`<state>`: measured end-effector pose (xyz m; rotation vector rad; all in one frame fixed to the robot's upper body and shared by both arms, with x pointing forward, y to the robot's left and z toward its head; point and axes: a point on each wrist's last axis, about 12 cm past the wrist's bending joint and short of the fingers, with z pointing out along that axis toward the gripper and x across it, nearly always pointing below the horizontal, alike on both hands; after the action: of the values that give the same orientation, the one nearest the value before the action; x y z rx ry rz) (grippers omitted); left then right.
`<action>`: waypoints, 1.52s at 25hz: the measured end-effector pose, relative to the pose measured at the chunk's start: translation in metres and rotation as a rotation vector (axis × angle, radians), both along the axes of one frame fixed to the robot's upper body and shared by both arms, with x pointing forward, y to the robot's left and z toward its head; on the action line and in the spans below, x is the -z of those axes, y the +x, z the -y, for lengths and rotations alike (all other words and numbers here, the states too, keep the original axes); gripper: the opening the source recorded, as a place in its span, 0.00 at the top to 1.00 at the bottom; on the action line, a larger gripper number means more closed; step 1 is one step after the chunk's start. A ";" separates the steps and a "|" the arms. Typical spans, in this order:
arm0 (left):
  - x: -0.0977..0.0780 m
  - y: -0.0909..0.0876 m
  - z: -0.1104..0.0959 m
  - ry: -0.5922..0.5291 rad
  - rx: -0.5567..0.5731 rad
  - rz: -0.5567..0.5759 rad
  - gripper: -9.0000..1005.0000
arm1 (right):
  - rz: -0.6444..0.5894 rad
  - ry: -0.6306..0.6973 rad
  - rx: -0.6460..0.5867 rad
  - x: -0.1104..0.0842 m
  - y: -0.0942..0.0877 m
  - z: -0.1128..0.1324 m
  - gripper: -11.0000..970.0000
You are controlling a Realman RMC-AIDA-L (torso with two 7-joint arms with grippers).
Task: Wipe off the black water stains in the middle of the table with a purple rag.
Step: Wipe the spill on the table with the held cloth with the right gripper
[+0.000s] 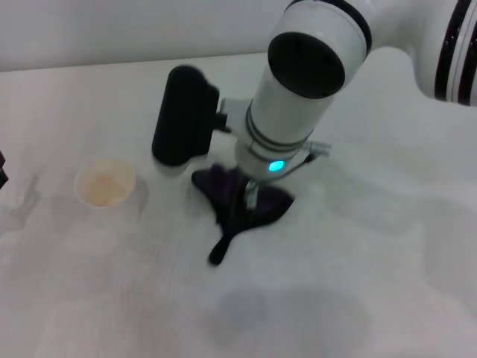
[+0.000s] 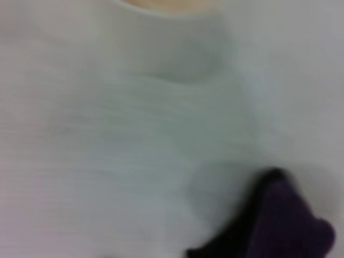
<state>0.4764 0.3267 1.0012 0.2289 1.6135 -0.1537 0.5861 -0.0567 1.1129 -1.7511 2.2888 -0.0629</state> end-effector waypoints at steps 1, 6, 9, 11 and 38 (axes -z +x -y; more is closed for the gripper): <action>0.000 0.000 0.000 0.000 0.000 0.001 0.13 | -0.035 0.016 -0.025 0.000 -0.007 -0.004 0.89; -0.001 0.003 0.001 0.000 0.004 0.006 0.13 | -0.172 0.037 -0.163 0.006 -0.043 -0.022 0.89; -0.002 0.004 0.002 0.002 0.011 0.006 0.13 | -0.238 0.036 -0.215 0.008 -0.057 -0.025 0.89; -0.002 0.004 0.002 0.002 0.011 0.005 0.13 | -0.290 0.041 -0.246 0.008 -0.064 -0.025 0.89; 0.001 0.003 0.000 0.005 -0.007 -0.014 0.13 | 0.080 0.008 0.153 -0.004 0.038 0.034 0.89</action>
<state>0.4790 0.3271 1.0001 0.2259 1.6290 -0.1461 0.6242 -0.0904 1.1169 -1.5379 2.3573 -0.1500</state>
